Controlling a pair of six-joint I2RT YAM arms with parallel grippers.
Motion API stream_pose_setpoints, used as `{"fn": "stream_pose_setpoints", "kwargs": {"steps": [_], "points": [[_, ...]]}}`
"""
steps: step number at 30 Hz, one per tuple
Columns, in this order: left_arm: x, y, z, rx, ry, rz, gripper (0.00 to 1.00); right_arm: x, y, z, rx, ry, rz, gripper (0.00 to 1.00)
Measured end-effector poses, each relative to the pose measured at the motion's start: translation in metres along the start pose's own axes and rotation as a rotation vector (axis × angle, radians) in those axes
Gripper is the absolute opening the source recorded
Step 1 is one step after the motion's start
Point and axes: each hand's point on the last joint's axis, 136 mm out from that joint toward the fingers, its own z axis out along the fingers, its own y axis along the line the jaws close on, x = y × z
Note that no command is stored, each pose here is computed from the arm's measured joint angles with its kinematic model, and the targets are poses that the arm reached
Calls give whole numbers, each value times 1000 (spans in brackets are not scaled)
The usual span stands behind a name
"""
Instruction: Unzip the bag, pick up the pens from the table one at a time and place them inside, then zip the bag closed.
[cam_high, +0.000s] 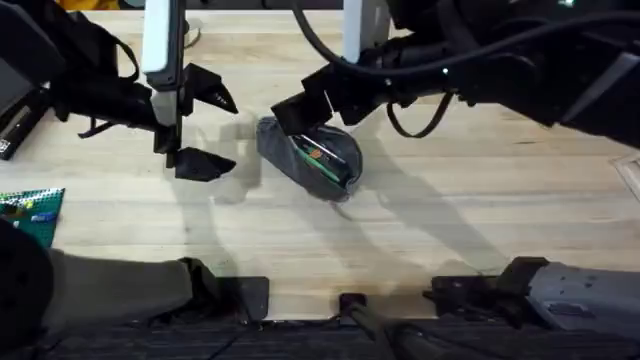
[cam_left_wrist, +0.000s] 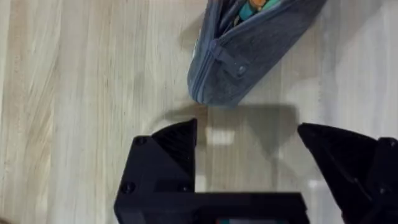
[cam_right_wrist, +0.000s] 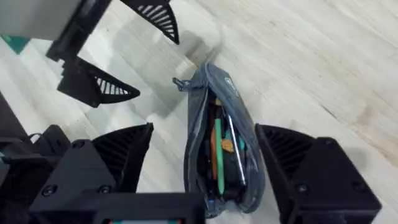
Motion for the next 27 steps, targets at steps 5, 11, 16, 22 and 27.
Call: {"fn": "stream_pose_setpoints", "kwargs": {"steps": [5, 11, 16, 22, 27], "points": [[7, 10, 5, 12, -9, 32, 991, -2, 4, 1, -2, -12, -8, 998], [16, 30, 6, 8, -21, 42, 991, 0, 21, 4, 11, -13, -83, 998], [24, 42, 7, -15, -81, -4, 990, -5, 43, 7, 28, -56, -226, 998], [25, 41, 3, -25, -127, -54, 992, -6, 55, 9, 28, -69, -299, 998], [21, 40, 2, -24, -146, -62, 993, -3, 55, 13, 39, -57, -331, 998]]}}
